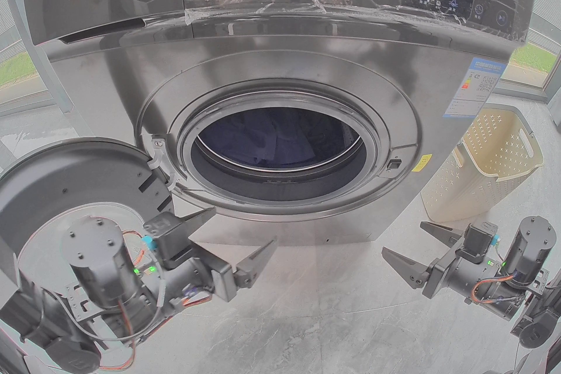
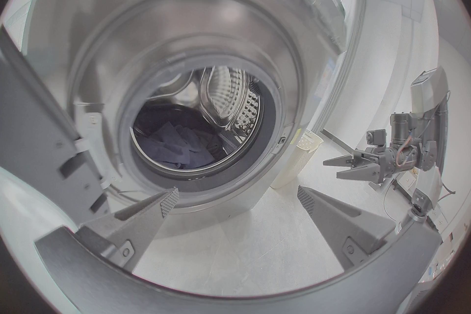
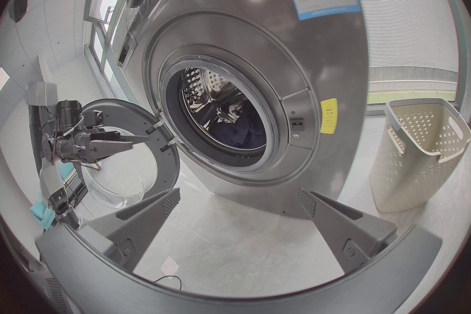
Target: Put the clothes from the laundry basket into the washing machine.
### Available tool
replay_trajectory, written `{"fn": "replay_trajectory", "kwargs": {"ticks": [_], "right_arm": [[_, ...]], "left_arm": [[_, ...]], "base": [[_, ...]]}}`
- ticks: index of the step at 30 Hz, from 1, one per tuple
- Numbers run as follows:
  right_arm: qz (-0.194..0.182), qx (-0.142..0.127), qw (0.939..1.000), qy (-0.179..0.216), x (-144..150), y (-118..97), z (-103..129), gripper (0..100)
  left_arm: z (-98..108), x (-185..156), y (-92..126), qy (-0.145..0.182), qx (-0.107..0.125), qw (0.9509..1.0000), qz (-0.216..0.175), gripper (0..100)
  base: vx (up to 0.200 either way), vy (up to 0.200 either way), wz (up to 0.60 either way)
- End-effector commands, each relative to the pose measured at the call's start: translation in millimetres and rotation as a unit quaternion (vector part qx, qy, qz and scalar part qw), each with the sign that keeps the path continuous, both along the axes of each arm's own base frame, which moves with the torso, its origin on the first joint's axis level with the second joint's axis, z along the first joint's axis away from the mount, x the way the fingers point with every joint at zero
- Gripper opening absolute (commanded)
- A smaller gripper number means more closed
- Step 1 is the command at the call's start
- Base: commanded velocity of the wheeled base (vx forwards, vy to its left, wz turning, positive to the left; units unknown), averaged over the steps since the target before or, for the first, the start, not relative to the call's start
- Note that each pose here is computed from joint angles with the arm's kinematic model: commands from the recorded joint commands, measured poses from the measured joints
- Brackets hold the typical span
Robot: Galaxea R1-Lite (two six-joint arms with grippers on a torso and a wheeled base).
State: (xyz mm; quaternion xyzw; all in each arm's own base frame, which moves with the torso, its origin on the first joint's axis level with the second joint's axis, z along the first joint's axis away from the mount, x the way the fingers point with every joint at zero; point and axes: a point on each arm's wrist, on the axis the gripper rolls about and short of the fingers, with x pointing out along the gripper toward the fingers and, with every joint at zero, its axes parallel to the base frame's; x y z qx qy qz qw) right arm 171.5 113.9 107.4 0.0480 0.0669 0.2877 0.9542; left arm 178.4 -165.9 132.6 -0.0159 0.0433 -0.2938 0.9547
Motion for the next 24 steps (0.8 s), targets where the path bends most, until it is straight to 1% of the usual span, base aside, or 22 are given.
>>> {"fn": "replay_trajectory", "kwargs": {"ticks": [1, 2, 4, 7, 8, 10, 12, 13, 15, 16, 17, 18, 20, 21, 24], "right_arm": [[-0.025, 0.01, 0.9995, -0.017, -20, -20, 11, 100], [-0.036, 0.008, 0.9992, -0.017, -22, -23, 13, 100], [-0.044, 0.005, 0.9988, -0.018, -25, -26, 15, 100], [-0.056, -0.014, 0.9982, -0.019, -39, -35, 21, 100], [-0.06, -0.015, 0.9979, -0.018, -42, -37, 22, 100], [-0.082, -0.013, 0.9964, -0.019, -47, -41, 25, 100], [-0.104, -0.009, 0.9943, -0.021, -49, -45, 26, 100], [-0.13, -0.007, 0.9911, -0.026, -51, -49, 28, 100], [-0.157, -0.003, 0.9872, -0.028, -53, -56, 30, 100], [-0.17, -0.001, 0.9851, -0.028, -55, -60, 31, 100], [-0.173, 0.0, 0.9845, -0.028, -55, -62, 32, 100], [-0.187, 0.002, 0.9819, -0.03, -61, -68, 33, 100], [-0.192, 0.002, 0.9808, -0.032, -64, -71, 34, 100], [-0.199, 0.002, 0.9794, -0.036, -71, -76, 35, 100], [-0.206, 0.0, 0.9777, -0.04, -88, -85, 35, 100]], "left_arm": [[12, -35, 33, -0.038, -0.023, 0.999, 0.006, 100], [11, -38, 36, -0.037, -0.021, 0.9991, 0.006, 100], [13, -42, 40, -0.041, -0.024, 0.9989, 0.007, 100], [17, -52, 54, -0.056, -0.029, 0.9979, 0.013, 100], [18, -54, 58, -0.059, -0.028, 0.9977, 0.02, 100], [18, -58, 67, -0.064, -0.027, 0.9971, 0.033, 100], [18, -62, 74, -0.068, -0.029, 0.9964, 0.041, 100], [18, -67, 80, -0.074, -0.031, 0.9957, 0.047, 100], [21, -72, 87, -0.083, -0.033, 0.9944, 0.056, 100], [23, -74, 91, -0.086, -0.034, 0.9937, 0.063, 100], [23, -76, 93, -0.087, -0.034, 0.9934, 0.066, 100], [26, -82, 102, -0.092, -0.034, 0.9924, 0.075, 100], [26, -86, 106, -0.09, -0.032, 0.9923, 0.079, 100], [23, -91, 111, -0.08, -0.026, 0.9929, 0.084, 100], [19, -105, 123, -0.063, -0.019, 0.9933, 0.094, 100]], "base": [[-0.2, 0.0, 0.0], [-0.2, 0.0, 0.0], [-0.2, 0.0, 0.0], [-0.2, 0.0, 0.0], [-0.2, 0.0, 0.0], [-0.2, 0.0, 0.0], [-0.2, 0.0, 0.0], [-0.2, 0.0, 0.0], [-0.2, 0.0, 0.0], [-0.2, 0.0, 0.0], [-0.2, 0.0, 0.0], [0.0, 0.0, 0.0], [0.0, 0.0, 0.0], [0.0, 0.0, 0.0], [-0.2, 0.0, 0.0]]}}
